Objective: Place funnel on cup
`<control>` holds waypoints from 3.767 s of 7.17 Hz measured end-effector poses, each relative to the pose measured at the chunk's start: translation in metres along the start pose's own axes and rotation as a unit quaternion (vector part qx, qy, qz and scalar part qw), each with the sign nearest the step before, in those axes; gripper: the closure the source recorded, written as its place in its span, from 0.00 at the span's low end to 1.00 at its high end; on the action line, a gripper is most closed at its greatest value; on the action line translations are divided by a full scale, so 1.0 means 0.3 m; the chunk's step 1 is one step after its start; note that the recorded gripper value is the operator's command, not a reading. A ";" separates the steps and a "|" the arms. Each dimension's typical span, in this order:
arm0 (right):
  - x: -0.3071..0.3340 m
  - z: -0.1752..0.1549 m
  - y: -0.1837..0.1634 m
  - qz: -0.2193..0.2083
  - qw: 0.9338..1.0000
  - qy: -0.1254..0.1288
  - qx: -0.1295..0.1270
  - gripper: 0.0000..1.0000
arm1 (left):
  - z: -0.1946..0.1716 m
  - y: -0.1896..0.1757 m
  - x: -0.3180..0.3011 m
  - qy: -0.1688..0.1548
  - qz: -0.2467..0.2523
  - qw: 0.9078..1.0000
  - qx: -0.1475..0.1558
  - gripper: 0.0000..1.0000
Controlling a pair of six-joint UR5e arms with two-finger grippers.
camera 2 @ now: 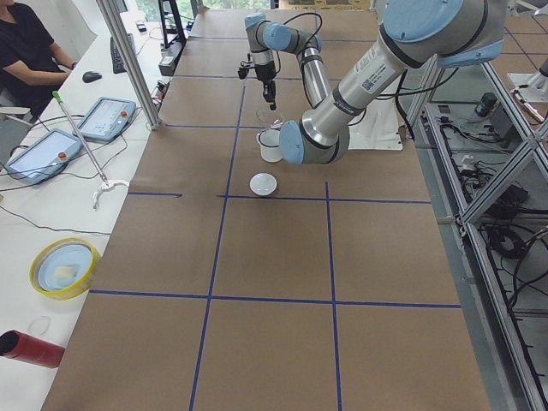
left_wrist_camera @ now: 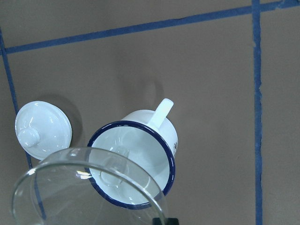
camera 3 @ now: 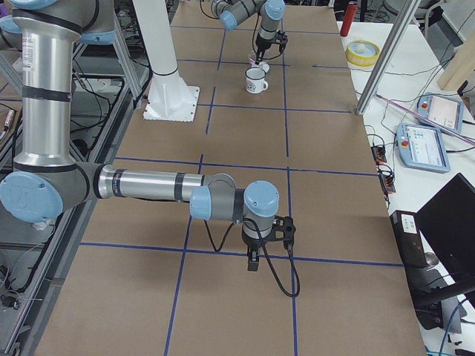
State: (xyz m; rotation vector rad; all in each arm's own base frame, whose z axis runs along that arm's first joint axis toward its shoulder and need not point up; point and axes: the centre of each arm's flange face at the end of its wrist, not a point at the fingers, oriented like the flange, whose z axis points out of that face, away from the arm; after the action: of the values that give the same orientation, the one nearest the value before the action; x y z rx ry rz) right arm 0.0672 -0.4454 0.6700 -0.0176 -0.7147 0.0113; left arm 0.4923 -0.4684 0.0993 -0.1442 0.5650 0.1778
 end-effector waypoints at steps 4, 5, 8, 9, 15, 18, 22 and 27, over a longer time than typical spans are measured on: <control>0.000 0.000 0.000 0.000 1.000 0.000 0.000 0.00 | 0.119 0.014 0.010 -0.001 0.013 1.000 -0.007 1.00; 0.000 0.000 0.000 0.000 1.000 0.000 0.000 0.00 | 0.134 0.016 0.014 0.000 0.016 1.000 -0.008 0.95; 0.000 0.000 0.000 0.000 1.000 0.000 0.000 0.00 | 0.139 0.023 0.020 0.003 0.019 1.000 -0.006 0.00; 0.000 0.000 0.000 0.000 1.000 0.000 0.000 0.00 | 0.135 0.027 0.019 0.004 0.020 1.000 -0.005 0.00; 0.000 0.000 0.000 0.000 1.000 0.000 0.000 0.00 | -0.064 0.172 -0.083 0.060 0.048 0.996 0.054 0.00; 0.000 0.000 0.000 0.000 1.000 0.000 0.000 0.00 | -0.194 0.117 -0.363 0.099 0.025 0.986 0.134 0.00; 0.001 0.001 0.000 0.000 1.000 0.000 0.000 0.00 | -0.181 -0.118 -1.030 0.071 0.040 0.972 0.218 0.00; 0.001 0.001 0.000 0.000 1.000 0.000 0.000 0.00 | 0.084 -0.132 -2.005 0.042 0.087 0.984 0.151 0.00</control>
State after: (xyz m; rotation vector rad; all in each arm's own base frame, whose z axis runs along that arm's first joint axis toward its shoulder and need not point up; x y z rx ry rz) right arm 0.0672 -0.4454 0.6702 -0.0181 -0.7147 0.0115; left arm 0.0144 -0.5790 0.4504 0.1949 0.6830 0.2544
